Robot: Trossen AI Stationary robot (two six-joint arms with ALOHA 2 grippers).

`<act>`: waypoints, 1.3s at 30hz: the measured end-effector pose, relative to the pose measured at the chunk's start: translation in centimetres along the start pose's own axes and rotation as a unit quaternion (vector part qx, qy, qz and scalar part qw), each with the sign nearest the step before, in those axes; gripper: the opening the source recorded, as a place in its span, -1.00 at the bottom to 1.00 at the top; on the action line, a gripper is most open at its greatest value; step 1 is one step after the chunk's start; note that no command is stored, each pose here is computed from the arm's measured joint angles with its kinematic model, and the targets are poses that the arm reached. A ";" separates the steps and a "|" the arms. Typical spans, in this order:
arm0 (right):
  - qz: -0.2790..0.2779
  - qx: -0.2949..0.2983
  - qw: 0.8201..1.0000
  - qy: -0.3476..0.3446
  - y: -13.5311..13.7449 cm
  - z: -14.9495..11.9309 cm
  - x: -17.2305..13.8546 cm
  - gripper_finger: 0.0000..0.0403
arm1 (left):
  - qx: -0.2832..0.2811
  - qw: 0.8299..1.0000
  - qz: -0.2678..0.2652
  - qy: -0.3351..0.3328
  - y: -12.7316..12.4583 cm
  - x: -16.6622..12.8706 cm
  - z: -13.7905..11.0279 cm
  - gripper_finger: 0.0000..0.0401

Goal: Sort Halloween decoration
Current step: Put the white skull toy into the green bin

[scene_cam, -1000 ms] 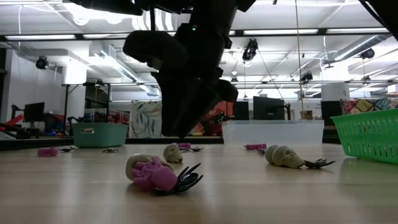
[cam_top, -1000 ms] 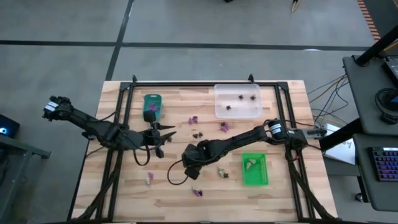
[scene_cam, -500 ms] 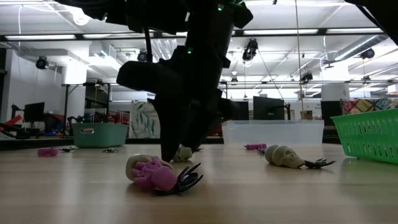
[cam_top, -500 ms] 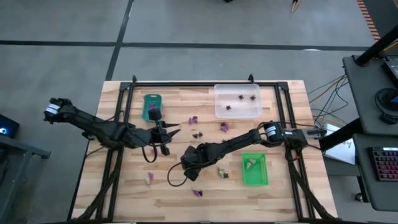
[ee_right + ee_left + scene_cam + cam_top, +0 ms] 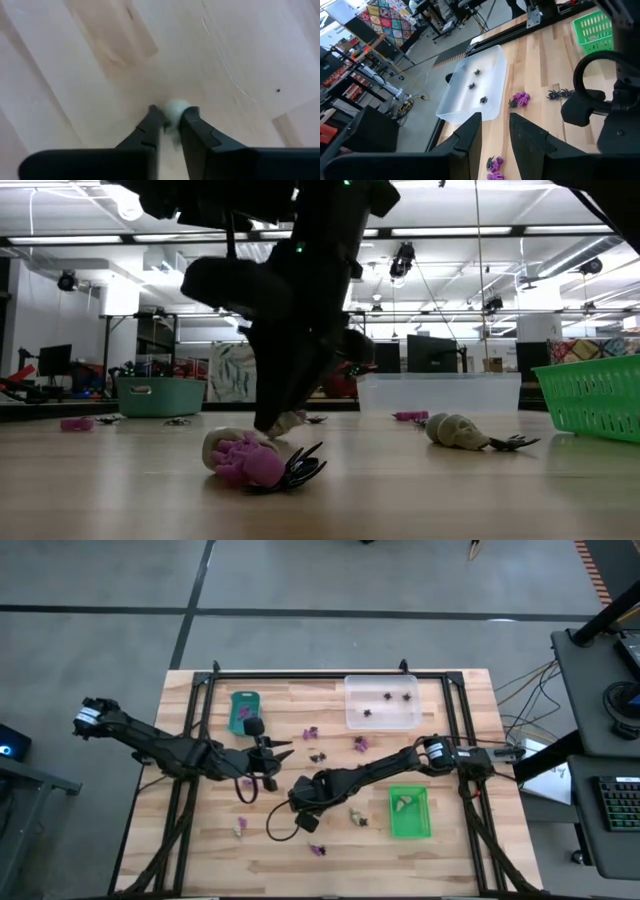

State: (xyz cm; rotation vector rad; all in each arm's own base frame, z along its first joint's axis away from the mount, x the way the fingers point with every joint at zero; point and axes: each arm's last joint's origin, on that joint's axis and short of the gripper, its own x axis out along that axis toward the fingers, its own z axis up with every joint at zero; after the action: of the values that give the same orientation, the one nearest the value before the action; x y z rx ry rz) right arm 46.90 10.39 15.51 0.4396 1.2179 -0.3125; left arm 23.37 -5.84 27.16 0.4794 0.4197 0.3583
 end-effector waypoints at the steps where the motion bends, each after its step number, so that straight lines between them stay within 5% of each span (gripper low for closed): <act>1: -0.002 -0.007 1.000 0.002 0.0 0.1 -0.2 -0.82 | -0.001 1.000 0.000 0.000 0.0 0.0 0.0 -0.59; 14: -0.060 -0.079 0.992 0.078 -0.8 -0.5 -5.6 -0.82 | -0.053 0.999 0.007 0.003 0.2 -0.2 0.0 -0.59; 21: -0.161 -0.087 0.963 0.199 -2.2 -3.9 -9.5 -0.81 | -0.083 0.996 -0.001 0.012 0.5 -1.2 -0.3 -0.59; 34: -0.121 -0.030 0.984 0.124 -2.9 -10.9 -15.9 -0.81 | -0.115 0.993 -0.015 0.028 0.2 -1.3 -0.7 -0.59; 39: -0.089 -0.056 0.990 0.090 -4.2 -12.6 -16.0 -0.81 | -0.115 0.993 -0.029 0.030 -0.1 -1.1 -0.7 -0.59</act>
State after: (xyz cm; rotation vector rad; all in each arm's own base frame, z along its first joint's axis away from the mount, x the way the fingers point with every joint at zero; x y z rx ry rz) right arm 29.41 12.76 26.47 0.2662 1.4468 -0.3607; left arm 22.13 -6.15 26.83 0.2319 0.4434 0.3614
